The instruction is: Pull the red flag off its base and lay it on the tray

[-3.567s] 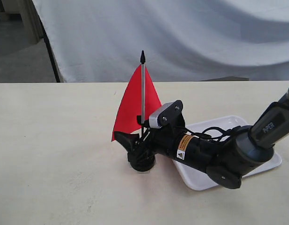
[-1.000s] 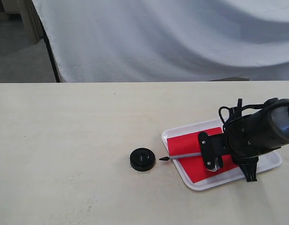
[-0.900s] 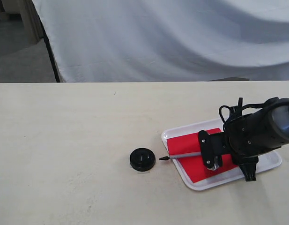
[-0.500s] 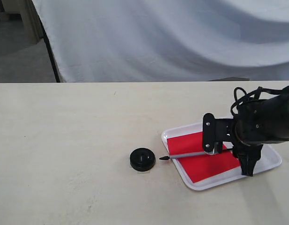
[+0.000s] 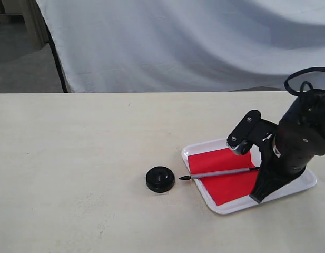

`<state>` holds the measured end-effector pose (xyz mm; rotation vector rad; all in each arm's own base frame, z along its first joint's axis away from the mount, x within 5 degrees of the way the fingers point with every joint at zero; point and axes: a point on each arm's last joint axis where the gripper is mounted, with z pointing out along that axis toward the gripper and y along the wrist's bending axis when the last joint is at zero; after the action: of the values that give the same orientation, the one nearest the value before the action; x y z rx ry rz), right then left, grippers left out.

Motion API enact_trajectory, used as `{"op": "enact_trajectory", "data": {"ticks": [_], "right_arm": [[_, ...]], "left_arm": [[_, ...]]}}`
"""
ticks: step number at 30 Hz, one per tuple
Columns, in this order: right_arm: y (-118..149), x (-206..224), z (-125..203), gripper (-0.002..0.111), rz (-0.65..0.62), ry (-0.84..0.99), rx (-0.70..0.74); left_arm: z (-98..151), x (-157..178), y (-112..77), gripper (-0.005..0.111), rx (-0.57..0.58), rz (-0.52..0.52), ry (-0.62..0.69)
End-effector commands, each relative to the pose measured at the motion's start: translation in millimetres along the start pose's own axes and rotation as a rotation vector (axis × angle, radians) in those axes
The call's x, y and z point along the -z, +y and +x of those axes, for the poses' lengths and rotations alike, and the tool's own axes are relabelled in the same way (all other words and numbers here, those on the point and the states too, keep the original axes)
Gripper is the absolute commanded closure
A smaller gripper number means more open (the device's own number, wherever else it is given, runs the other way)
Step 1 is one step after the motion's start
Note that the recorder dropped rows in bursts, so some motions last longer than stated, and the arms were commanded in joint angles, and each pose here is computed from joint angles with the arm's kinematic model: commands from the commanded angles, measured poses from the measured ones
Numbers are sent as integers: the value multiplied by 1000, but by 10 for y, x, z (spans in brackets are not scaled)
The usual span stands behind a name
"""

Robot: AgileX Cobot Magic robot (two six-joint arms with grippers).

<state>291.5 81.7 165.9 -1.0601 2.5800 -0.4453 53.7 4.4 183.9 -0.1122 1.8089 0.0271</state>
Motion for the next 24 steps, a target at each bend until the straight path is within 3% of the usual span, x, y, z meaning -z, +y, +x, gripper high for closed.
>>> {"op": "enact_trajectory", "data": {"ticks": [1, 7, 11, 18, 24], "right_arm": [[34, 83, 49, 109, -79, 79, -138], [-212, 255, 213, 109, -259, 155, -425], [-544, 489, 540, 109, -281, 94, -653], [-876, 1010, 1269, 109, -43, -143, -989], [-560, 1294, 1543, 109, 226, -522, -1023]], "left_arm": [[1, -1, 1, 107, -1, -2, -4], [1, -1, 1, 107, -1, -2, -4], [1, -1, 1, 107, -1, -2, -4], [1, -1, 1, 107, -1, -2, -4], [1, -1, 1, 107, -1, -2, -4]]}}
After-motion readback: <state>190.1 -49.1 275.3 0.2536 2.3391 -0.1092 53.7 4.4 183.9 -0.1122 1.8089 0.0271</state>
